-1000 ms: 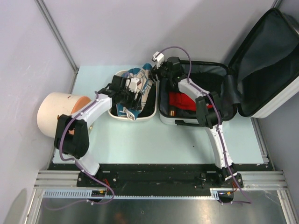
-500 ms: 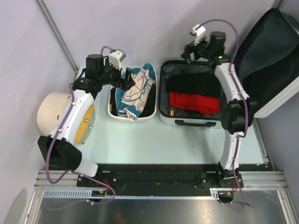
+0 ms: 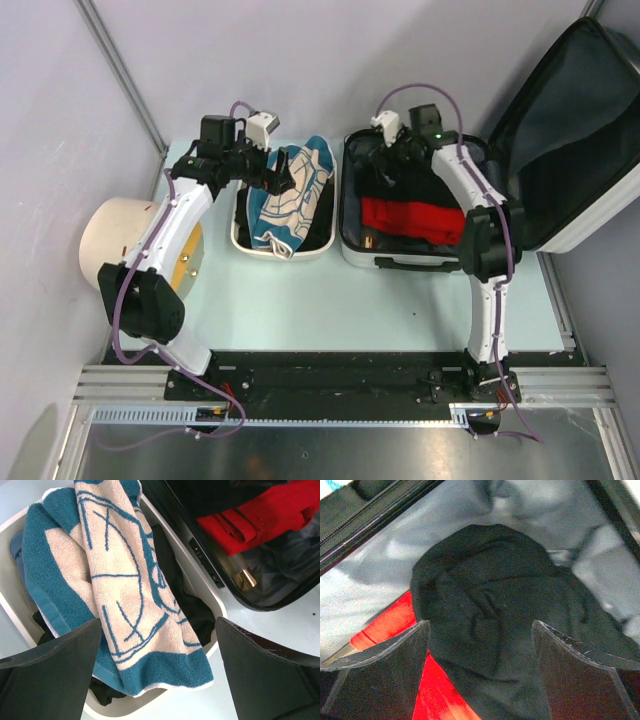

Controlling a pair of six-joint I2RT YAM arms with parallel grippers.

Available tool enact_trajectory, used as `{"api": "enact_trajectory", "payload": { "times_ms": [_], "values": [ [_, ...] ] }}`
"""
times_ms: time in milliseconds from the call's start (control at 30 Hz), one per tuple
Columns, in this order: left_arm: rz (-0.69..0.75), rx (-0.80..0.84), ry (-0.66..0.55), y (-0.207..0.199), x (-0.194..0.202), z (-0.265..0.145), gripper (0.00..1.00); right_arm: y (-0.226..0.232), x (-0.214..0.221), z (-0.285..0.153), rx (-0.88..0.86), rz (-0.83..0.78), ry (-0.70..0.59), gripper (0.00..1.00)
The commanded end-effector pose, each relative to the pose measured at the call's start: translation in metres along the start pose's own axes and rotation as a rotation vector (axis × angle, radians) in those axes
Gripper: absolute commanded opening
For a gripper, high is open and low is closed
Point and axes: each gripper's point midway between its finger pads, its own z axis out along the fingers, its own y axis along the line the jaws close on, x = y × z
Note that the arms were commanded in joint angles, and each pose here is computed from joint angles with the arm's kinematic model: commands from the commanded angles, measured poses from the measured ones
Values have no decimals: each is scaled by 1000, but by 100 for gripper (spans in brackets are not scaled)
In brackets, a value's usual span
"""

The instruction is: Open, take out, and arrange the luggage

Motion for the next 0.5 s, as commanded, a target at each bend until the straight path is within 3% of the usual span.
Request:
{"api": "enact_trajectory", "payload": {
  "times_ms": [0,233,333,367,467],
  "values": [
    [34,29,-44,-9,-18,-9,100,21,15,41,-15,-50,78,88],
    [32,2,-36,-7,-12,-15,100,14,29,86,91,-75,133,97],
    [39,-5,-34,-7,-10,-17,100,2,25,87,123,-53,118,90],
    [40,-5,-34,-7,-9,-19,100,1,23,84,118,-16,107,81],
    [39,-8,-30,-6,-7,-18,100,-6,13,70,61,97,46,68]
  ]
}}
